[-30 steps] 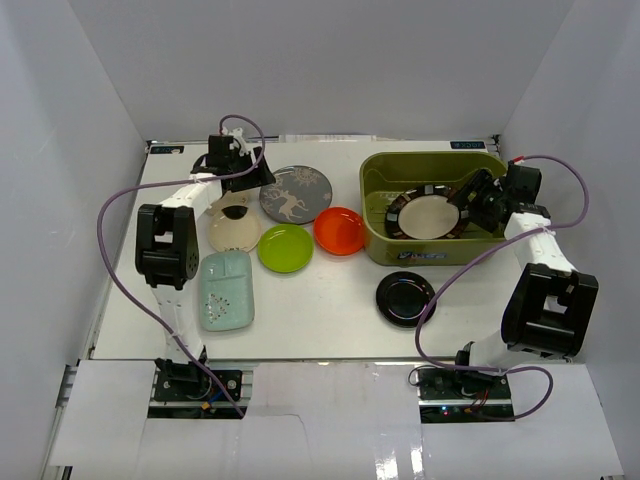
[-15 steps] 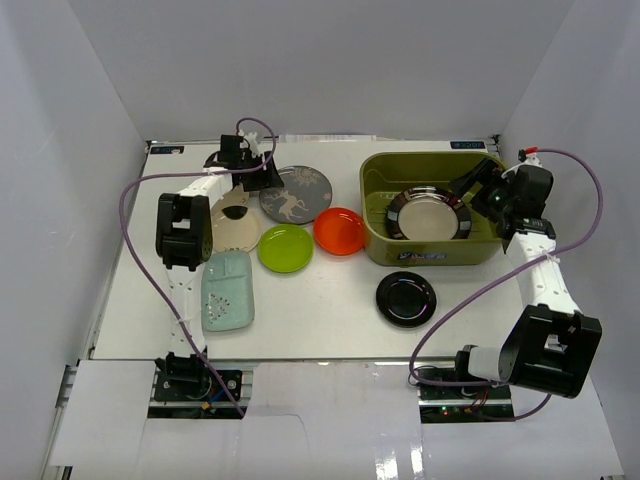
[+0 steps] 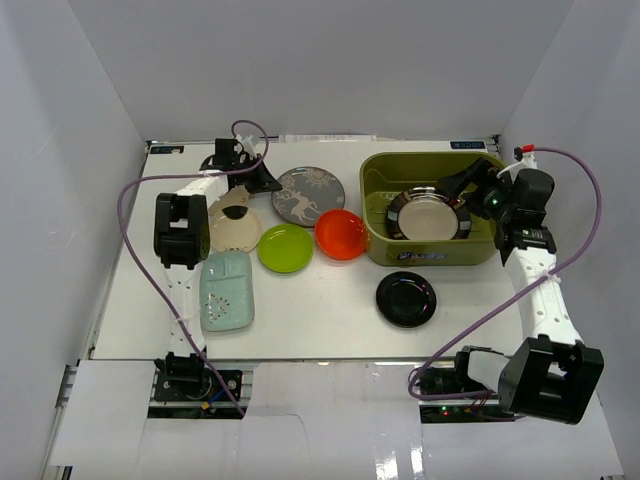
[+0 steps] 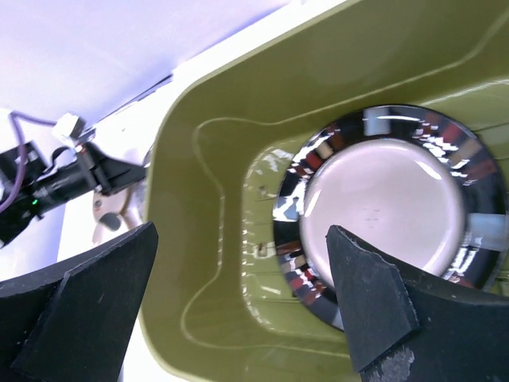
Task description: Place the plates into the plastic bin on the countertop
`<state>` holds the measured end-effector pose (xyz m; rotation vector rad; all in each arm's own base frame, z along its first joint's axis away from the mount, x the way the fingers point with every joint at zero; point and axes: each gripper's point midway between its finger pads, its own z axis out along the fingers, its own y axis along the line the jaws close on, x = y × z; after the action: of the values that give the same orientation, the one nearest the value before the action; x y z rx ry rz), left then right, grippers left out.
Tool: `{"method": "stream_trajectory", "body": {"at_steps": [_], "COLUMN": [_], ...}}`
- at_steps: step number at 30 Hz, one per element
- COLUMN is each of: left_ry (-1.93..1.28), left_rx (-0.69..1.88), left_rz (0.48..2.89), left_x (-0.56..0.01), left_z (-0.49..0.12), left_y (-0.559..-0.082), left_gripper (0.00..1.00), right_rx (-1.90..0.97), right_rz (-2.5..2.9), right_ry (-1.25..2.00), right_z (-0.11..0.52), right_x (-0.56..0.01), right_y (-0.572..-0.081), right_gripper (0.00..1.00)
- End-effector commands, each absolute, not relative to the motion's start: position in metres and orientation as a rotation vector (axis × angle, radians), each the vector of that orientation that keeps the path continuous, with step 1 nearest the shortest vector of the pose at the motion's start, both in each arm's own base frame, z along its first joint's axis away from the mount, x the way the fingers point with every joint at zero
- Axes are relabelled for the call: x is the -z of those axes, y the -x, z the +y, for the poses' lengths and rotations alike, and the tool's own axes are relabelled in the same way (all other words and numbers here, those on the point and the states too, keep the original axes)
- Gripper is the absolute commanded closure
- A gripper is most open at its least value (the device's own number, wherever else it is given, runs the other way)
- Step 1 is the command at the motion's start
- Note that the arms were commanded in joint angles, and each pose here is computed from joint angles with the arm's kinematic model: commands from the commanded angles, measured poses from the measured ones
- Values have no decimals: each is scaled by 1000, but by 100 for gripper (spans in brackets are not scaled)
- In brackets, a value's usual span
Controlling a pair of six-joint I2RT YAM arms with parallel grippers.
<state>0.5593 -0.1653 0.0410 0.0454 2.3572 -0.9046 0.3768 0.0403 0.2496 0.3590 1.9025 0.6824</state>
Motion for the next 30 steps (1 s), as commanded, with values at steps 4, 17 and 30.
{"method": "stream_trajectory", "body": {"at_steps": [4, 17, 30], "left_ry": [12, 192, 225], "left_rx": [803, 978, 1188], "left_rz": [2380, 1906, 1662], "left_x": [-34, -215, -323], "left_z": [-154, -103, -93], "left_y": [-547, -546, -488], "left_gripper": [100, 100, 100], "right_rx": [-788, -958, -971], "right_rz": [1835, 1868, 1912], "right_ry": [-213, 243, 305], "right_z": [78, 205, 270], "right_x": [-275, -302, -299], "right_y": [-360, -319, -324], "right_gripper": [8, 7, 2]}}
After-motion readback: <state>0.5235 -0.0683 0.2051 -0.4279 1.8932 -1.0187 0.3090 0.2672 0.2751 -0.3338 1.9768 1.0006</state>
